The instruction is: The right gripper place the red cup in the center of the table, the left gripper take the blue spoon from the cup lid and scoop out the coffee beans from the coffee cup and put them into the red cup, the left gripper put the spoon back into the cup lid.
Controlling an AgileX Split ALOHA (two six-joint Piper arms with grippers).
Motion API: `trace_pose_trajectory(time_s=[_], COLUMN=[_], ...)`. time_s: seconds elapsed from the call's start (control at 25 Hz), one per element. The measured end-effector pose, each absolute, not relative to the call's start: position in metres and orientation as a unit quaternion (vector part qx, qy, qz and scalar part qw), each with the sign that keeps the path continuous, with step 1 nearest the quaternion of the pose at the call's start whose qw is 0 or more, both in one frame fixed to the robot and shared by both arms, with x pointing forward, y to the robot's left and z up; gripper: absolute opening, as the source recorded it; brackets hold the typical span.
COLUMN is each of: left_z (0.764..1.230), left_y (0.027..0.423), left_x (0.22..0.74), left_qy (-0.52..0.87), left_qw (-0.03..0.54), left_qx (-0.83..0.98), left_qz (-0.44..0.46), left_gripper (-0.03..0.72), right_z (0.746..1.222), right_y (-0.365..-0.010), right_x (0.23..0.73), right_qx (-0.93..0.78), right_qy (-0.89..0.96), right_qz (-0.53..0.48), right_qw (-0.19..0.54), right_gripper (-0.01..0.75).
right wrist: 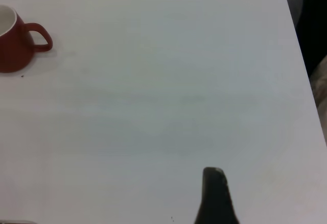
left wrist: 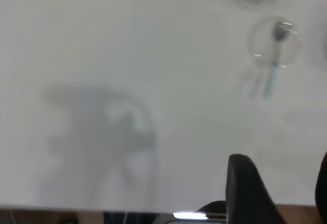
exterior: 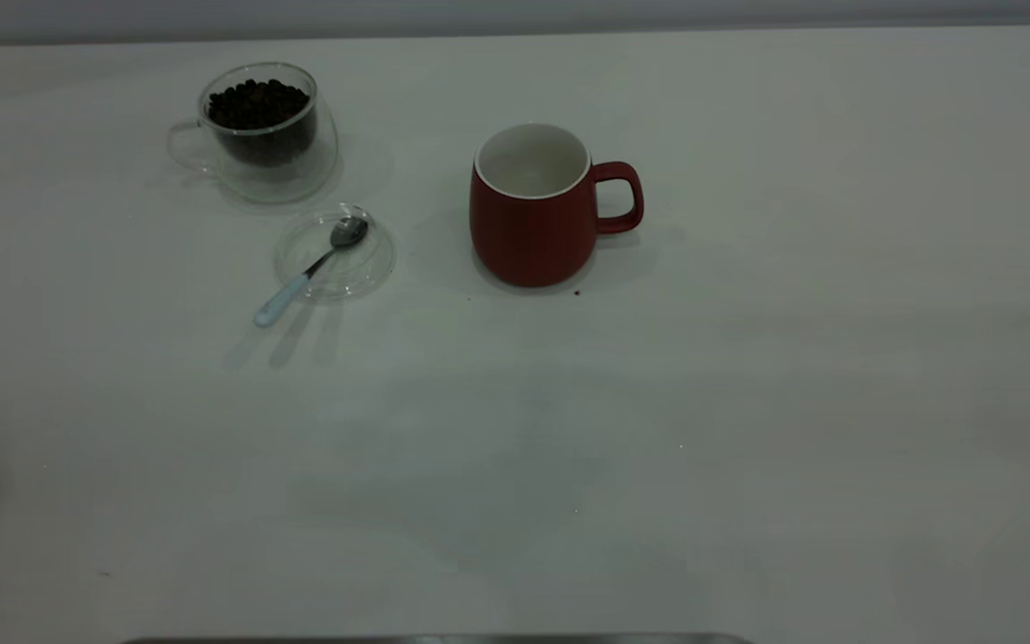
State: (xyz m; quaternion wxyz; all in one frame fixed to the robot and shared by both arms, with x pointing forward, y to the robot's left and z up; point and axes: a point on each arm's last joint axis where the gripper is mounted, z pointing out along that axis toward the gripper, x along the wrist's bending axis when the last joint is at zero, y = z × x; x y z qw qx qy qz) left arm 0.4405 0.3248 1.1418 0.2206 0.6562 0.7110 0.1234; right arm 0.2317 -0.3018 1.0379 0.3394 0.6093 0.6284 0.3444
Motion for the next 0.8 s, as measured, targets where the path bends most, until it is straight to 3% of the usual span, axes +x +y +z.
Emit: trace_pose_trajectory(time_s=[0.16, 0.32, 0.64, 0.8], left_z=[1.154, 1.158, 1.093, 1.067], left_y=[0.287, 0.282, 0.296, 0.298], left_x=[0.416, 0.386, 0.328, 0.297], left_qy=[0.623, 0.613, 0.656, 0.654], left_qw=[0.226, 0.230, 0.161, 0.169], left_qx=[0.739, 0.742, 0.720, 0.718], left_qz=[0.120, 0.145, 0.156, 0.165], left_gripper=[0.388, 0.387, 0.387, 0.387], right_z=[1.038, 1.038, 1.038, 1.038], right_y=[-0.302, -0.302, -0.302, -0.302], right_x=[0.232, 0.232, 0.232, 0.232], right_qx=[0.609, 0.609, 0.609, 0.609], right_qy=[0.628, 0.628, 0.628, 0.628], right_qz=[0.344, 0.344, 0.344, 0.344], right_qw=[0.339, 0.339, 0.339, 0.339], right_gripper=[0.573, 0.573, 0.573, 0.573])
